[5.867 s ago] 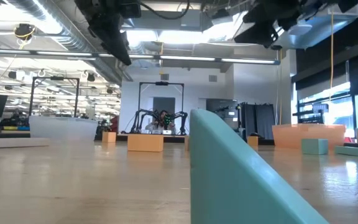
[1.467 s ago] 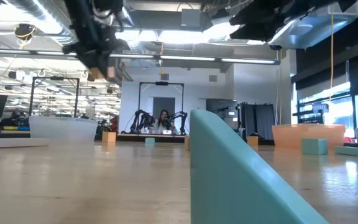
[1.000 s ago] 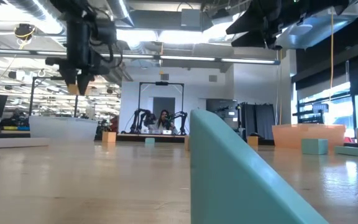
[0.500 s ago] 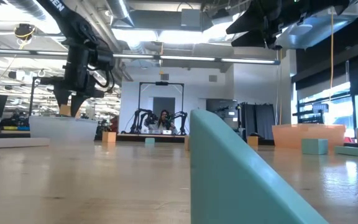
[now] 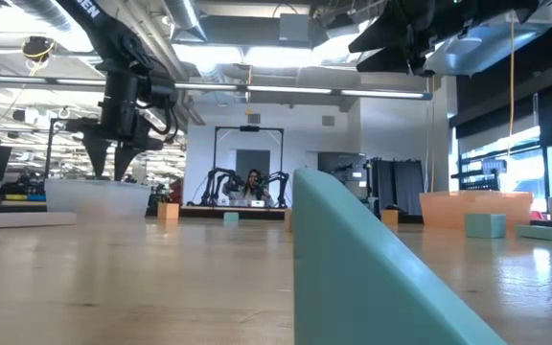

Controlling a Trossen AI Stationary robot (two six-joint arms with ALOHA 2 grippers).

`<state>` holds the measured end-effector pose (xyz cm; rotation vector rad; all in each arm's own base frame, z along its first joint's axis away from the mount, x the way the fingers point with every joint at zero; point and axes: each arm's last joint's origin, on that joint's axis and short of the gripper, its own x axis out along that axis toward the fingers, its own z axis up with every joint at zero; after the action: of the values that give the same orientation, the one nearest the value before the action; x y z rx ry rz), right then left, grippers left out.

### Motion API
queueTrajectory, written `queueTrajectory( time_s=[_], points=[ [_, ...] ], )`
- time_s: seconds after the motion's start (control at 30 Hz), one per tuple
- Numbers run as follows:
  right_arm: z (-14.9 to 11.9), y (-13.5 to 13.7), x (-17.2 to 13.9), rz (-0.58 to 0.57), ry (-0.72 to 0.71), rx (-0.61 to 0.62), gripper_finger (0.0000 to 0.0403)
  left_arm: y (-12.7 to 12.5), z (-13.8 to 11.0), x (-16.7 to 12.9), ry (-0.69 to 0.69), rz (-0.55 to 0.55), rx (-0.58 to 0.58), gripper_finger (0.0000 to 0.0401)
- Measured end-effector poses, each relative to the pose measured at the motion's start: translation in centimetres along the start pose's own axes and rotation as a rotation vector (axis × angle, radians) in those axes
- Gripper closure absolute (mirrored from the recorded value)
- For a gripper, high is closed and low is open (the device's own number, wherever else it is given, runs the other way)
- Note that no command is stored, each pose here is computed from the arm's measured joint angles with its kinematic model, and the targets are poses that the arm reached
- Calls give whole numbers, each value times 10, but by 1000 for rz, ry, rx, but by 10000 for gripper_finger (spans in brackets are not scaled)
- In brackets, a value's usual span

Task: Sort & place blocks by color
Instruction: Put the brown block into the orange bin

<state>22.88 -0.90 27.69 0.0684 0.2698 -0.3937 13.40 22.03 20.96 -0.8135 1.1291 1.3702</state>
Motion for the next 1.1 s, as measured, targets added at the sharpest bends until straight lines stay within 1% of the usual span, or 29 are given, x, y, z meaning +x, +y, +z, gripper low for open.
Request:
queueTrajectory(
  time_s=[0.1, 0.23, 0.37, 0.5, 0.63, 0.7, 0.87, 0.97, 1.03, 1.1],
  points=[
    [0, 1, 0, 45, 7, 51, 83, -2, -2, -4, -5, -25, 16, 211],
    [0, 3, 0, 95, 17, 97, 83, -8, -6, -13, -24, -75, 73, 210],
    [0, 3, 0, 93, 15, 99, 83, -15, -13, -28, -49, -159, 119, 210],
    [0, 3, 0, 92, 16, 129, 83, -24, -24, -45, -78, -247, 173, 210],
    [0, 3, 0, 99, 18, 132, 83, -35, -39, -63, -114, -330, 247, 210],
    [0, 4, 0, 134, 25, 139, 83, -43, -48, -70, -127, -354, 298, 210],
    [-1, 5, 0, 155, 39, 239, 83, -62, -71, -85, -144, -413, 422, 210],
    [-1, 6, 0, 189, 53, 287, 83, -71, -84, -91, -148, -431, 466, 210],
    [-1, 6, 0, 192, 62, 323, 83, -77, -92, -94, -150, -443, 488, 210],
    [-4, 6, 0, 194, 88, 333, 83, -82, -101, -98, -157, -447, 508, 210]
  ],
)
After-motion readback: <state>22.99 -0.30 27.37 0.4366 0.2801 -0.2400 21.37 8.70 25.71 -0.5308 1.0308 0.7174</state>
